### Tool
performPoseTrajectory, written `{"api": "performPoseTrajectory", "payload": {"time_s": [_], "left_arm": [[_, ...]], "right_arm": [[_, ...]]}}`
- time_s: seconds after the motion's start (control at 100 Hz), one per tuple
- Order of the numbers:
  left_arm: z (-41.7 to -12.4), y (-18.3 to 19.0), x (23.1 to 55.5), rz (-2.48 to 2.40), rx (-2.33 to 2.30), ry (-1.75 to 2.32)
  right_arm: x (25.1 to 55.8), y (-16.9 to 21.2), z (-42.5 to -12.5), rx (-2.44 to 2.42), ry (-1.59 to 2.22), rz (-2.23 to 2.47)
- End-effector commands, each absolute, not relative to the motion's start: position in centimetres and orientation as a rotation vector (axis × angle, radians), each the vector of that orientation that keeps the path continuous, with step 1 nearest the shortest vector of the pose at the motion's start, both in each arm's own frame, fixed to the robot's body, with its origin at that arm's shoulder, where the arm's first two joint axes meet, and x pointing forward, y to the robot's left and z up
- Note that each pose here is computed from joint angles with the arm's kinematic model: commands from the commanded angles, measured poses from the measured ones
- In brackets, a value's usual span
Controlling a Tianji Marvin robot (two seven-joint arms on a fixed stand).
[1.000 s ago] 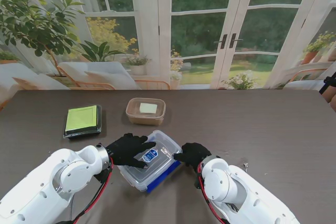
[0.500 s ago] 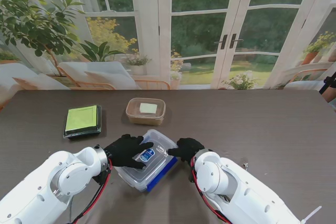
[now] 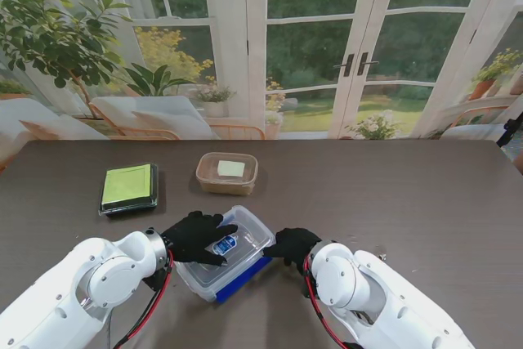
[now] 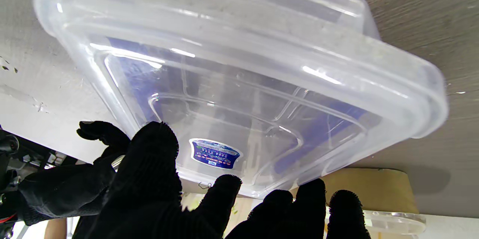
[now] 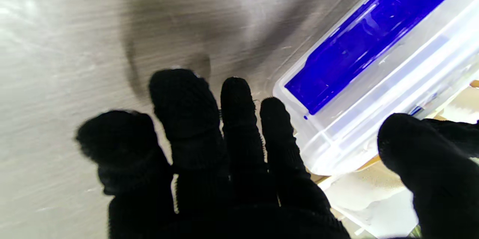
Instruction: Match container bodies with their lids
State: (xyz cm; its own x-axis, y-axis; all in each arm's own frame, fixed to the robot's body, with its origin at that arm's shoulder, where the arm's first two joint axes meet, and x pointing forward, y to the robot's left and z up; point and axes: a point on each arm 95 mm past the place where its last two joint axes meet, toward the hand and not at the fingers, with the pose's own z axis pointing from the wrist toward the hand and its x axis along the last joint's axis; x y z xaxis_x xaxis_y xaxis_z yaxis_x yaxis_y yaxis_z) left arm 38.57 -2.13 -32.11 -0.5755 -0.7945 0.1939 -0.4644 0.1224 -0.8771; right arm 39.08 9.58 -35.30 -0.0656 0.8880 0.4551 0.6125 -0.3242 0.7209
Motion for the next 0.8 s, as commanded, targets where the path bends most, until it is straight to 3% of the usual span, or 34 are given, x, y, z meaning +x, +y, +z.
{"api": "performPoseTrajectory", "payload": {"time_s": [0.0, 0.79], "left_arm": [[-33.5, -2.0, 37.8, -1.389, -1.265, 2.135], [-33.4, -1.7, 37.4, -1.363, -1.292, 2.138]], "right_arm": [[38.7, 9.7, -35.5, 1.912, 1.615, 1.327], [36.2, 10.5, -34.9, 1.884, 1.642, 1.404]]}}
